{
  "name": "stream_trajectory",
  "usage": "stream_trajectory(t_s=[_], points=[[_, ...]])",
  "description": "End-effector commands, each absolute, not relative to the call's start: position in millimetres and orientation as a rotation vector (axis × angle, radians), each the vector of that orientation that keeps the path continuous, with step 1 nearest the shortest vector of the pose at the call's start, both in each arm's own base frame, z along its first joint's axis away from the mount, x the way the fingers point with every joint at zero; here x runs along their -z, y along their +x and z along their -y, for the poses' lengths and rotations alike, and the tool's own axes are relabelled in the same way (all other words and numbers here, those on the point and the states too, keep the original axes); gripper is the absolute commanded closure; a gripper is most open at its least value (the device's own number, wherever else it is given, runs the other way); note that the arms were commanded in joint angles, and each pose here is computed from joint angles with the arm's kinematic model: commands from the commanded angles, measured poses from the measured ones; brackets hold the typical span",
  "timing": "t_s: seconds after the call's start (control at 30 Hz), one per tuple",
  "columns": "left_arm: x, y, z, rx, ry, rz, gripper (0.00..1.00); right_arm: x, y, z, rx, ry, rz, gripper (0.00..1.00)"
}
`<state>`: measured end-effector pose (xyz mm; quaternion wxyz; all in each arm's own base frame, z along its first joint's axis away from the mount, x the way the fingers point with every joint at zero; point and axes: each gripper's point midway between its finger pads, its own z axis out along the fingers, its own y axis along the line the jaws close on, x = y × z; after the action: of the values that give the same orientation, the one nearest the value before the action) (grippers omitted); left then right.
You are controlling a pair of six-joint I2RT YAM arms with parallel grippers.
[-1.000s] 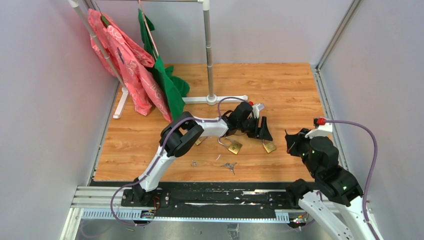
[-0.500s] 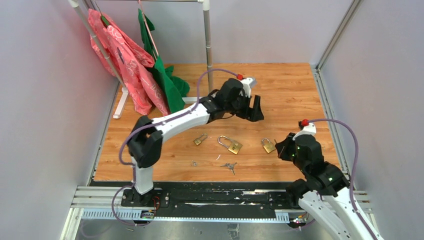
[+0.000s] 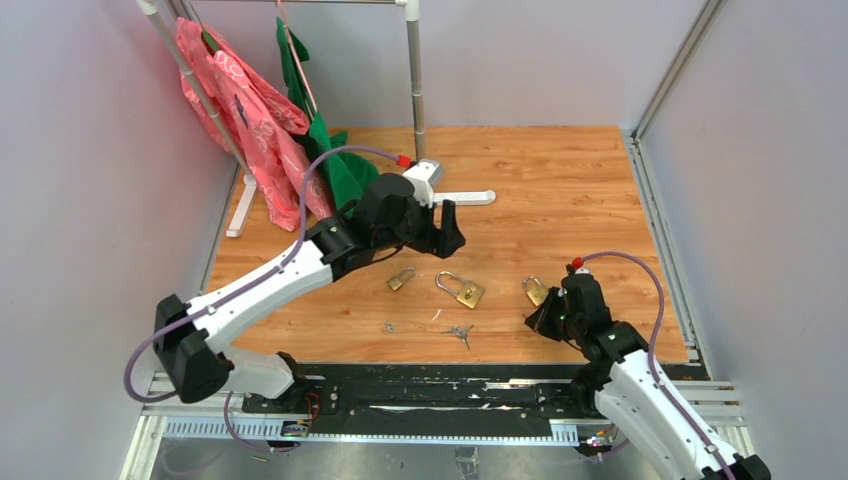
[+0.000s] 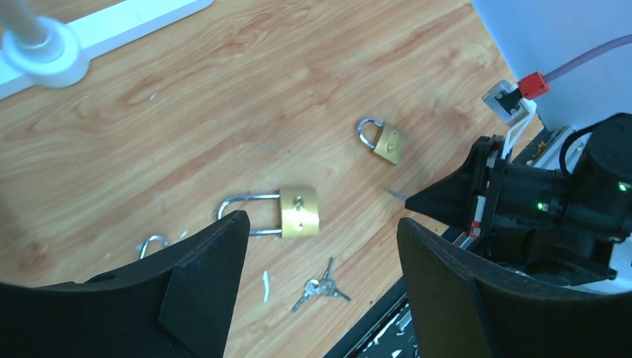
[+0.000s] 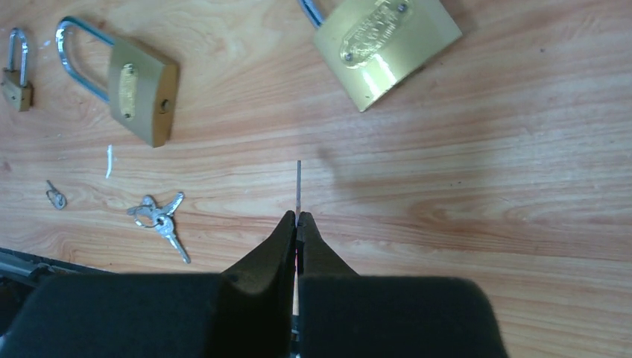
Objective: Lock with the key
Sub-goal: Place the key at the center of the board, then reset both arms
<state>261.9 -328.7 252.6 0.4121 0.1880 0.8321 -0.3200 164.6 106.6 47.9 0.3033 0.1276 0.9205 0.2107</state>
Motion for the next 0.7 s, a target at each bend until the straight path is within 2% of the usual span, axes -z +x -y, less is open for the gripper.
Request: stream_trajectory(t_s=[0.0,0.07,0.17,0.23,0.3,0.33,0.43,0.57,0.67], points=[[-259.0,255.2,295.8,0.709,0.407,-2.083,0.21,-39.5,164.6,-114.0,-0.666,0.368,-2.449,1.00],[-261.5,251.8,285.3,0.690,0.386,-2.075,0.19,-36.9,164.5,-107.6,-0.620,0.372,-2.450,0.88],[-263.5,248.2,273.6,0.663,0.365,-2.073,0.18,-38.8,165.7,-100.0,-0.568,0.380,-2.441,0.59],[-264.4,246.4,268.2,0.649,0.357,-2.073,0.18,-42.0,166.5,-93.7,-0.523,0.389,-2.435,0.48],[-268.3,244.8,264.5,0.649,0.348,-2.063,0.18,-48.1,167.7,-86.4,-0.473,0.388,-2.422,0.31],[-269.5,244.5,263.1,0.648,0.342,-2.059,0.17,-52.5,168.6,-82.7,-0.449,0.392,-2.415,0.29],[-279.6,243.4,258.5,0.652,0.328,-2.031,0.17,-68.4,173.0,-77.4,-0.422,0.393,-2.371,0.16],[-294.7,240.4,249.5,0.651,0.308,-1.991,0.17,-110.1,189.0,-68.6,-0.363,0.360,-2.273,0.14],[-313.4,235.9,237.5,0.652,0.283,-1.944,0.17,-169.7,209.4,-65.2,-0.320,0.287,-2.182,0.13]])
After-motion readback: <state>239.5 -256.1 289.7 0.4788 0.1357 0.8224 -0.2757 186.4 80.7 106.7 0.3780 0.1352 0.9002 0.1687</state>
